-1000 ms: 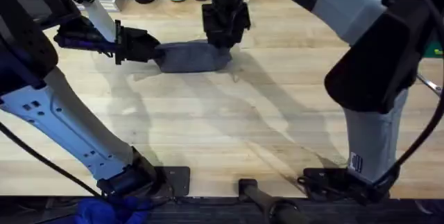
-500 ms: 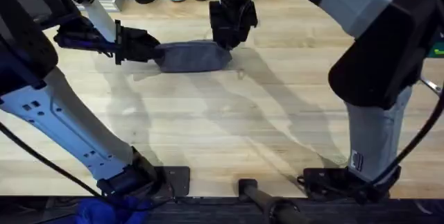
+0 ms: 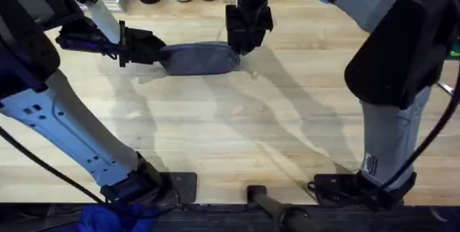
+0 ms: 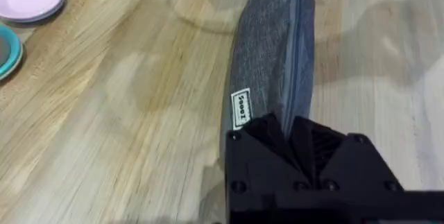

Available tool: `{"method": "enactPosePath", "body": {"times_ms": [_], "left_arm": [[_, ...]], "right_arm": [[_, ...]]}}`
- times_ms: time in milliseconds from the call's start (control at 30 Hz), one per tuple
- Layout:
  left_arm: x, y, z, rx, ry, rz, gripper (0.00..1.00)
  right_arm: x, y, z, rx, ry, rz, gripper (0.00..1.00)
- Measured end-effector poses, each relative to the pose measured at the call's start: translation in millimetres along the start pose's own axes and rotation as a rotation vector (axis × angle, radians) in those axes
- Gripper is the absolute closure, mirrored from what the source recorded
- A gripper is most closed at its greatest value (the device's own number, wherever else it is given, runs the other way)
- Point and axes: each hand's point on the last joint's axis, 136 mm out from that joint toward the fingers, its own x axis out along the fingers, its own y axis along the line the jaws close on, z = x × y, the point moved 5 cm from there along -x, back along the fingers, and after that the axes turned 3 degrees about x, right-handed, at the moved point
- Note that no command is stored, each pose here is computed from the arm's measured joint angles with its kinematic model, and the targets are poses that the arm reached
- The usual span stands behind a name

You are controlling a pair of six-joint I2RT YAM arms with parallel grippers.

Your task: Unzip the bag, pick up the pens from the table one at a time and place them inside, then zip the bag closed.

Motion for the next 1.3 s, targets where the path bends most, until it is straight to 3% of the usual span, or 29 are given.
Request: {"method": "enactPosePath", "body": {"times_ms": [767, 1300], "left_arm": [[1, -0.1, 0.4, 0.001, -0.001, -0.001, 0.959], [3, -0.4, 1.6, 0.003, -0.001, -0.008, 0.959]], "right_arm": [[4, -16, 9, 0.034, 0.025, 0.018, 0.968], [37, -32, 7, 0.062, 0.087, 0.018, 0.968]]}}
